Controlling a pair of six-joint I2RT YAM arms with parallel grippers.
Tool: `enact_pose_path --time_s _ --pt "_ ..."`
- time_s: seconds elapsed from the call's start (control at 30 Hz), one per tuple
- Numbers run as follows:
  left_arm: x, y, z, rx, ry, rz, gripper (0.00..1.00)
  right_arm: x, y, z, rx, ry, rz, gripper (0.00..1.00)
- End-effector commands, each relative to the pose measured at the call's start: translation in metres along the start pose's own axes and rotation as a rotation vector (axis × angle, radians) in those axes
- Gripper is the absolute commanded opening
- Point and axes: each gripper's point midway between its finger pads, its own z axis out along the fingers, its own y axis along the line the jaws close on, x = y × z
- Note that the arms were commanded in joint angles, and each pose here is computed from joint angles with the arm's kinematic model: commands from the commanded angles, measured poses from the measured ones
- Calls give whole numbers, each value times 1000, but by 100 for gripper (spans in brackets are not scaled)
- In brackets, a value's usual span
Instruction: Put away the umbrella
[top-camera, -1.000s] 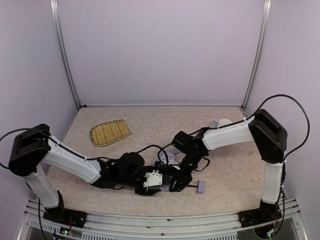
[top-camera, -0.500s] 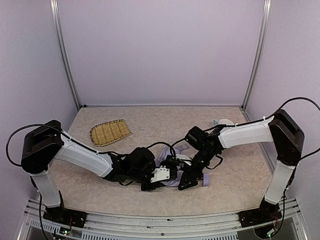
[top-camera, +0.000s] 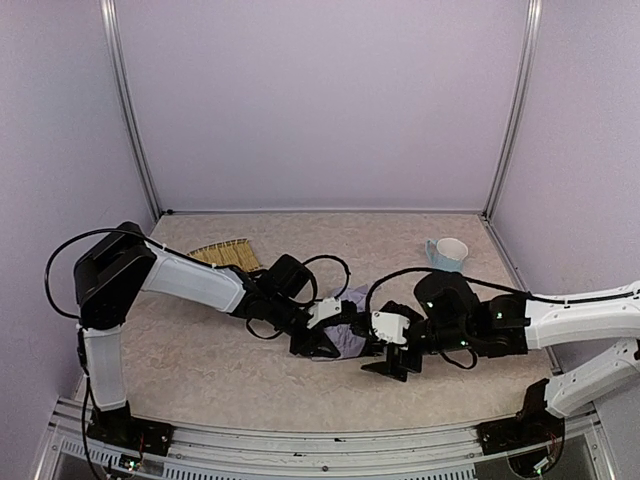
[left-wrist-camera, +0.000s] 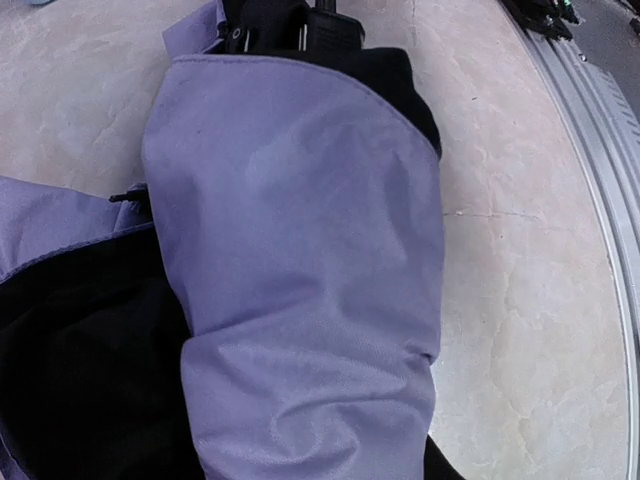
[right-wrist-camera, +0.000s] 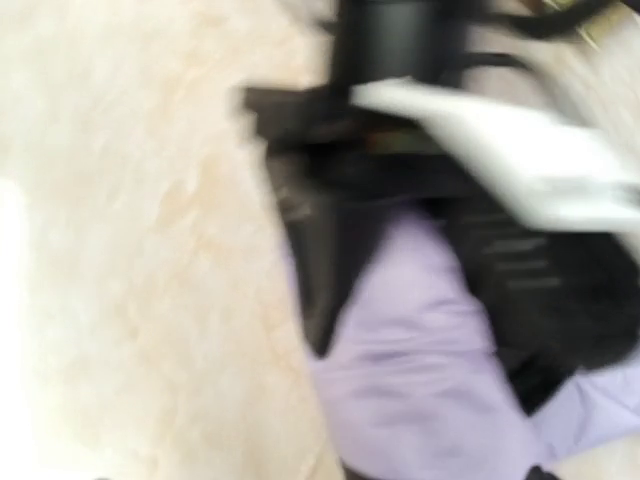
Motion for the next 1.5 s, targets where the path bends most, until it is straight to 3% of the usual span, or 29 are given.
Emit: enact_pose_path --time_s 0.0,0.17,0.37,0.5,0.63,0.83,0.9,1.0,1.13,1.23,1.27,1.47 --pt "98 -53 14 249 289 -325 22 2 -14 15 197 40 -232 89" --pt "102 -56 17 288 322 -358 21 28 -23 49 242 225 -345 92" --pt "108 -60 20 324 354 -380 20 47 -22 77 231 309 -418 92" --pt "107 -63 20 347 351 -377 20 74 -16 89 183 427 -429 78" --pt "102 -65 18 371 331 -345 22 87 -8 93 146 461 -400 46" --pt "82 -69 10 403 253 -249 27 106 0 89 116 511 -372 45" --pt "72 -66 8 397 228 -219 34 113 6 89 80 535 -354 38" --pt "53 -50 3 332 165 -182 54 114 17 87 17 547 -306 28" --pt "5 -18 -30 144 -42 -80 76 111 36 81 -90 536 -237 23" --pt "-31 -2 -66 -15 -218 22 87 114 48 75 -165 554 -175 21" --pt "-37 -1 -76 -60 -258 52 96 115 52 73 -185 562 -158 19" --pt "-41 -13 -117 -225 -397 152 98 108 67 65 -311 556 -49 15"
